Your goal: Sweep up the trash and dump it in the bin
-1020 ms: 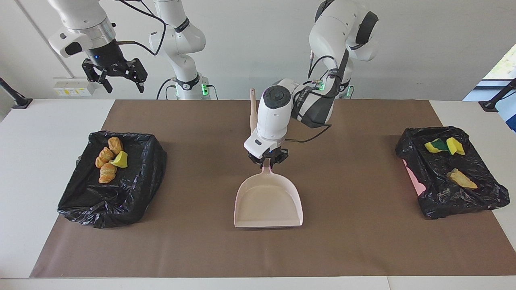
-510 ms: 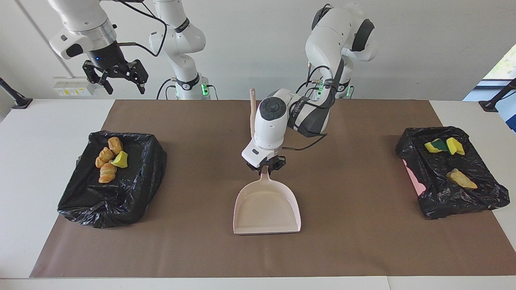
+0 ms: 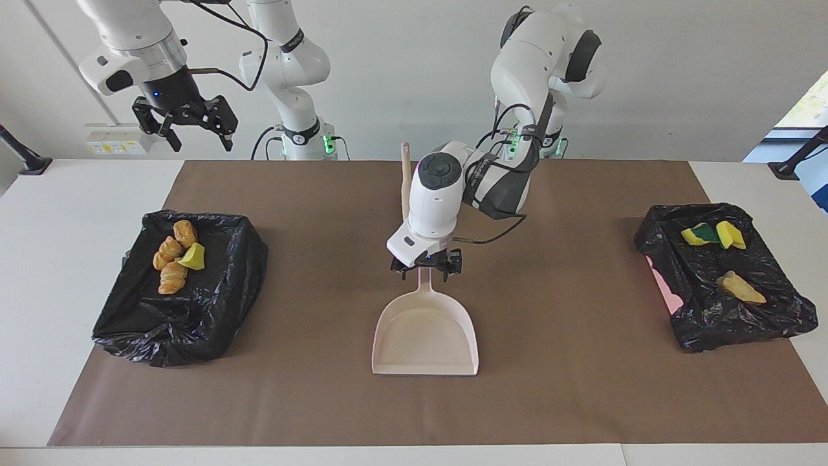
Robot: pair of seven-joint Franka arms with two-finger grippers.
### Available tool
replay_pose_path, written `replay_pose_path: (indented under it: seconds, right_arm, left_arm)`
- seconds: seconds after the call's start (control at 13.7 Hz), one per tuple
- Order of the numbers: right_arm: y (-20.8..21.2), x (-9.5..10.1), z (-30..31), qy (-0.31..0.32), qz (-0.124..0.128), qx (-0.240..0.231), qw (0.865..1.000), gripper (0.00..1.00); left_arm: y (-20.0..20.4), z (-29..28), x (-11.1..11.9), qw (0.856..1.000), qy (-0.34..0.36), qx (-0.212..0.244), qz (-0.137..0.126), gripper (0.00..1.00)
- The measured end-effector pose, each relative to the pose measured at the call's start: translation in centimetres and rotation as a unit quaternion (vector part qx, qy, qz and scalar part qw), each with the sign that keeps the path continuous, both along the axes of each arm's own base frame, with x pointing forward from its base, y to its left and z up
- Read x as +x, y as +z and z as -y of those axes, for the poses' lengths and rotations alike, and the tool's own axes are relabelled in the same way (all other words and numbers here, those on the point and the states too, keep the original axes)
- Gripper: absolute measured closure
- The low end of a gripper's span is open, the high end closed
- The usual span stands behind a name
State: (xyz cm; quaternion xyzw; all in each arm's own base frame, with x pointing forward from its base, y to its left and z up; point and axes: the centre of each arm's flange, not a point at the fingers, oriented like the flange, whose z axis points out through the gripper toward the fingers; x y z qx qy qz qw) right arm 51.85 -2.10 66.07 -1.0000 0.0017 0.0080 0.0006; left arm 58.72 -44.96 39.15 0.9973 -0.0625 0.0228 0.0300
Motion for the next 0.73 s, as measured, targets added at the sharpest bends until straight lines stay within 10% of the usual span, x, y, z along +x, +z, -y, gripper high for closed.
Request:
replay_pose_path:
  seconds: [0.44, 0.73]
  right_arm:
    - [0.0, 0.0, 0.0, 0.0, 0.0, 0.0, 1.0, 0.0]
    - [0.0, 0.0, 0.0, 0.0, 0.0, 0.0, 1.0, 0.0]
  left_arm:
    - [12.9, -14.4, 1.4, 0.998, -0.036, 0.002, 0.06, 0.0]
    - [21.4, -26.8, -2.0, 0.997, -0.058, 0.014, 0.045, 0.0]
